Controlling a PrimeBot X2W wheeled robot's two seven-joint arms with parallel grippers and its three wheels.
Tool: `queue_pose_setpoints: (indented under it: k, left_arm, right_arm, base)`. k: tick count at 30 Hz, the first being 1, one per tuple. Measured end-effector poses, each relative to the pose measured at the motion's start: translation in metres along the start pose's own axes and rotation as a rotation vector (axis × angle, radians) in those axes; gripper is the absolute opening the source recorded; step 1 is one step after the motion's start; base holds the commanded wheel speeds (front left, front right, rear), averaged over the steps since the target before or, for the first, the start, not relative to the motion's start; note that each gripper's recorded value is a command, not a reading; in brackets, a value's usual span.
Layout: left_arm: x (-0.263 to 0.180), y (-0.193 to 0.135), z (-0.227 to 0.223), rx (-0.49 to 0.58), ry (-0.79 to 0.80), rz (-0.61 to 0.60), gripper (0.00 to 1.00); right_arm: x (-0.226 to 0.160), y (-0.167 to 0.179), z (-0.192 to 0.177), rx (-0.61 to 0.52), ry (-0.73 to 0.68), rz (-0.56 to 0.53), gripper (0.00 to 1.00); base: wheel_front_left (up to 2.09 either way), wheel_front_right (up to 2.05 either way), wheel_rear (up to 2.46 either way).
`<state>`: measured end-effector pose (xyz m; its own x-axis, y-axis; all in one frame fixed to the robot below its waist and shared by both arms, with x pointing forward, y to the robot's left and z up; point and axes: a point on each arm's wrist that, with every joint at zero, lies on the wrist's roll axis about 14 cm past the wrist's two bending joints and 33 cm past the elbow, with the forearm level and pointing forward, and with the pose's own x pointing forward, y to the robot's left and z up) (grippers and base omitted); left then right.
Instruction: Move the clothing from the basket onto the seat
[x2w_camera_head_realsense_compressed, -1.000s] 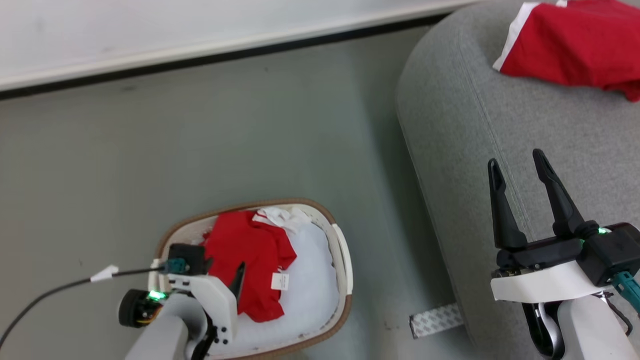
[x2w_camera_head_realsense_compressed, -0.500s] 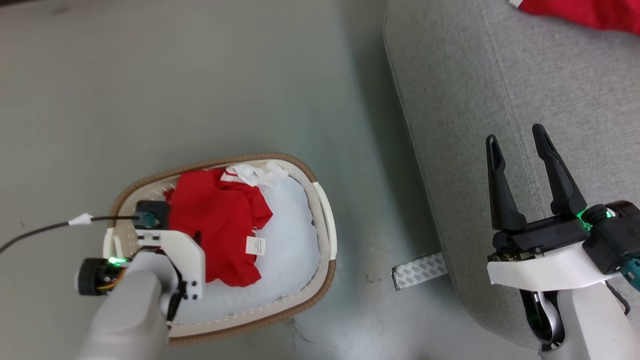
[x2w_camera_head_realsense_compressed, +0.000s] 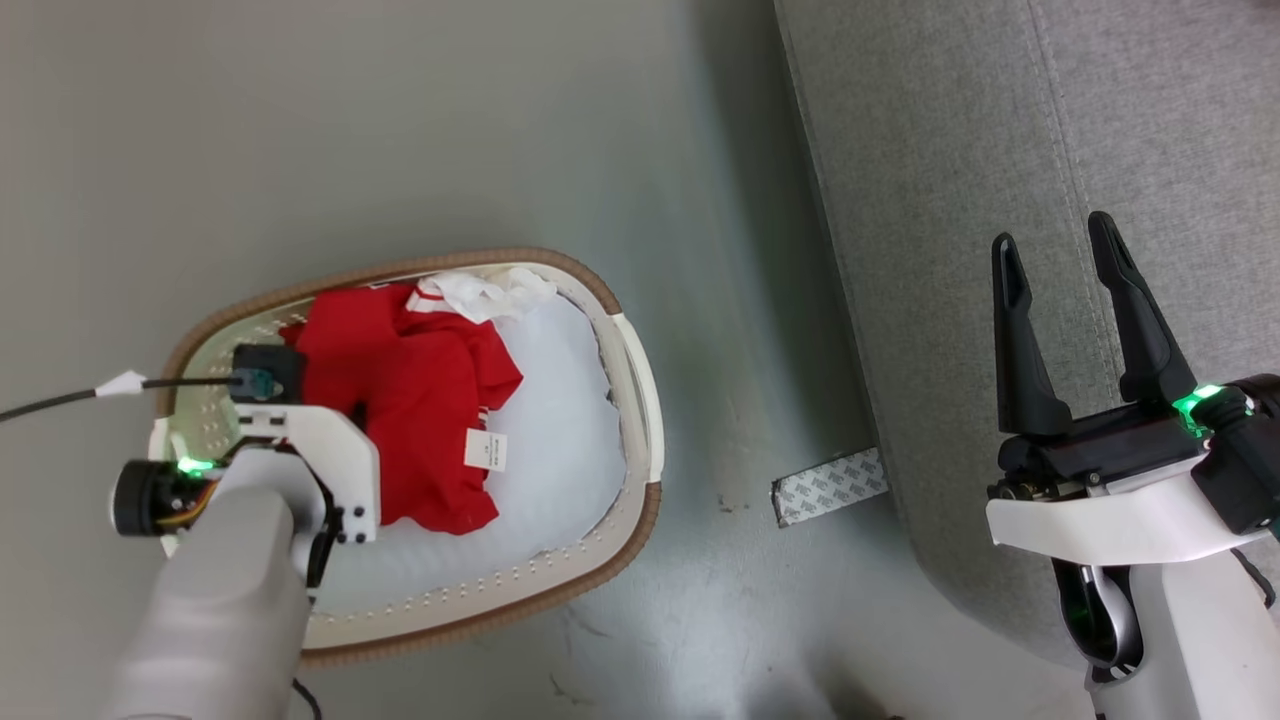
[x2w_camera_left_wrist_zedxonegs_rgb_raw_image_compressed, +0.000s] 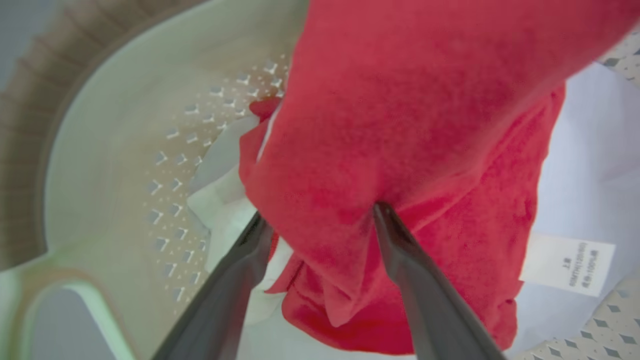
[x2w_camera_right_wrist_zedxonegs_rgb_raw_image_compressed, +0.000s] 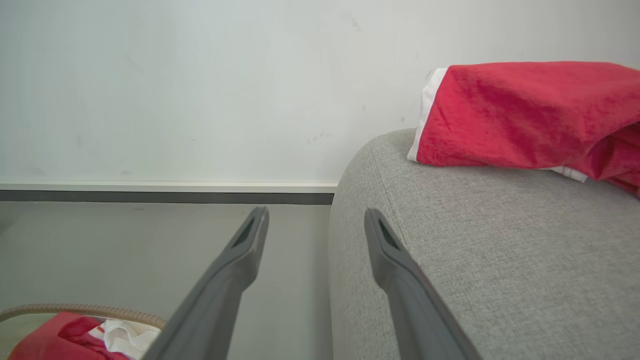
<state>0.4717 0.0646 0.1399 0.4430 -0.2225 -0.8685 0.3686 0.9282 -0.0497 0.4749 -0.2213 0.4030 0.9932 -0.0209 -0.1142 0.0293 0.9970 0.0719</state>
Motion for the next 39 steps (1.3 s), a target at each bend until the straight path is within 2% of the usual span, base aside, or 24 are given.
queue_pose_setpoints:
  k: [3,4,5,6,11,16,22,30,34,39]
  left_arm:
    - [0.006,-0.003,0.005,0.015,-0.017,-0.016,1.0]
    - [0.007,-0.005,0.005,0.018,-0.019,-0.027,0.63]
    - [0.009,-0.007,0.006,0.024,-0.025,-0.039,0.18]
    - [0.009,-0.008,0.007,0.028,-0.033,-0.042,0.0]
    - [0.001,-0.022,0.018,0.022,-0.087,-0.096,0.0]
    - [-0.024,-0.031,0.04,-0.08,-0.219,-0.115,0.0]
    - [-0.071,-0.039,0.059,-0.152,-0.344,-0.145,0.0]
    - [-0.156,-0.034,0.107,-0.167,-0.586,-0.135,0.0]
    - [-0.21,-0.031,0.144,-0.181,-0.751,-0.137,0.0]
    - [-0.29,-0.028,0.192,-0.146,-0.96,-0.145,0.0]
  right_arm:
    - [0.001,-0.001,-0.006,-0.001,0.013,-0.002,1.0]
    - [0.001,-0.001,-0.008,-0.001,0.017,-0.002,1.0]
    - [0.001,-0.001,-0.009,-0.002,0.02,-0.004,1.0]
    - [0.001,-0.002,-0.009,-0.003,0.021,-0.006,1.0]
    - [0.0,-0.007,-0.005,-0.003,0.011,-0.022,1.0]
    - [-0.006,-0.002,0.005,0.009,-0.007,-0.014,1.0]
    - [-0.021,0.008,0.024,0.019,-0.036,0.004,1.0]
    - [-0.056,0.024,0.049,0.047,-0.083,0.034,1.0]
    - [-0.072,0.035,0.063,0.059,-0.115,0.063,1.0]
    - [-0.087,0.054,0.08,0.066,-0.163,0.117,1.0]
  base:
    - [0.0,0.0,0.0]
    - [0.0,0.0,0.0]
    - [0.0,0.0,0.0]
    - [0.0,0.0,0.0]
    - [0.0,0.0,0.0]
    - [0.0,0.0,0.0]
    - [0.0,0.0,0.0]
    - [0.0,0.0,0.0]
    - [0.0,0.0,0.0]
    - [0.0,0.0,0.0]
